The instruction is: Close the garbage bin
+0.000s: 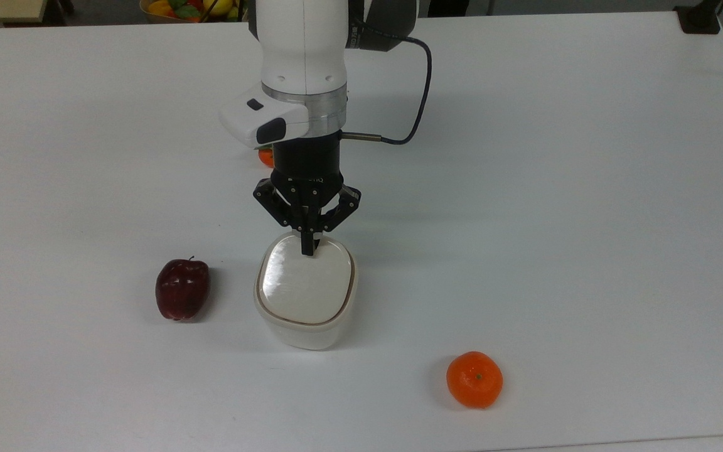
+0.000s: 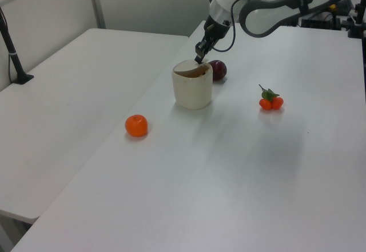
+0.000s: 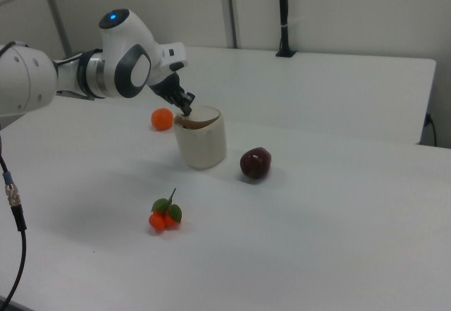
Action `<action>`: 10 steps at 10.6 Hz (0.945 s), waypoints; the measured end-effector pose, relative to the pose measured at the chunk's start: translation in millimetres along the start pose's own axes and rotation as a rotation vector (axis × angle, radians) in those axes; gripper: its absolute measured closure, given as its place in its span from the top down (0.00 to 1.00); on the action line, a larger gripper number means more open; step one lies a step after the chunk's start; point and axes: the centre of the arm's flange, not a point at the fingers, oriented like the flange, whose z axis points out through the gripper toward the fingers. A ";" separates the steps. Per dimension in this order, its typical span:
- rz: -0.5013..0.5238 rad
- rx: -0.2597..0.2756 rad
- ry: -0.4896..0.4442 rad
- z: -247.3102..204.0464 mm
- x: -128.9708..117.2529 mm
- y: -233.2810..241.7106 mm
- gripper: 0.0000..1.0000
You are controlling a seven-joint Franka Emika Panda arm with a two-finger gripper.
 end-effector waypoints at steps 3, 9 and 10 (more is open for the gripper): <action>-0.001 -0.009 -0.039 21.3 -11.4 2.0 0.01; -0.001 -0.008 -0.036 19.9 -10.1 2.0 0.01; 0.000 -0.011 -0.042 16.8 -9.1 2.6 0.01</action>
